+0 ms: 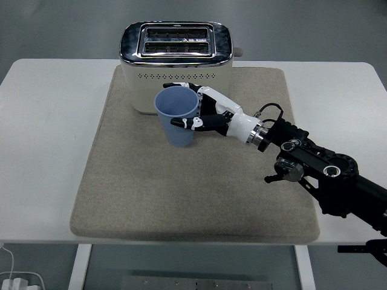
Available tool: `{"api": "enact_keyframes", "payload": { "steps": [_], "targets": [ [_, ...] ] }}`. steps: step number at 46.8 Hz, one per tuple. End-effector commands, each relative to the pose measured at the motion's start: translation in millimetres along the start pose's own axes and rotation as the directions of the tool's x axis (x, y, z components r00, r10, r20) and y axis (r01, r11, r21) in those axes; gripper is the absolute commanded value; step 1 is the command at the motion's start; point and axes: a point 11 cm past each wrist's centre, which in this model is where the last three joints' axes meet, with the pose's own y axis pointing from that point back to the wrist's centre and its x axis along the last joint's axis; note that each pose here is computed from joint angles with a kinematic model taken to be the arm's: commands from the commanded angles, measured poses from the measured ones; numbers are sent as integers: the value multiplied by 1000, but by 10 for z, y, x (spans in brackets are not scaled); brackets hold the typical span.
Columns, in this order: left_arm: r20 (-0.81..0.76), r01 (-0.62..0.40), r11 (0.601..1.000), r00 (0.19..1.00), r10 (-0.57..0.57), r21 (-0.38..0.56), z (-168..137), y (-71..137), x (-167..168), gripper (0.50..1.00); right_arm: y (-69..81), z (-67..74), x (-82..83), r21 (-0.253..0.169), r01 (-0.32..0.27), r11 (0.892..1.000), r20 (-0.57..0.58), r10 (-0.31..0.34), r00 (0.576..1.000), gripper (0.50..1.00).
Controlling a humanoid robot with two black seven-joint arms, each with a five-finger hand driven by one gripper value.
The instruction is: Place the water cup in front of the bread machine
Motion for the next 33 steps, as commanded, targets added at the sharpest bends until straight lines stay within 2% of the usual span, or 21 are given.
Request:
{"api": "enact_keyframes", "payload": {
  "steps": [1, 12, 15, 33],
  "targets": [
    [0, -1, 1000, 1000, 1, 0, 0, 0, 5, 1000, -43, 39, -24, -4, -38, 999, -19, 38, 999, 717],
    [0, 0, 1000, 1000, 0, 0, 0, 0, 0, 1000, -14, 70, 75, -9, -115, 993, -54, 114, 992, 756],
    [0, 0, 1000, 1000, 0, 2, -2, 0, 0, 1000, -12, 76, 77, -11, -115, 993, -55, 114, 992, 780],
    [0, 0, 1000, 1000, 0, 0, 0, 0, 0, 1000, 57, 248, 12, -55, -105, 993, -64, 102, 993, 823]
  ]
}}
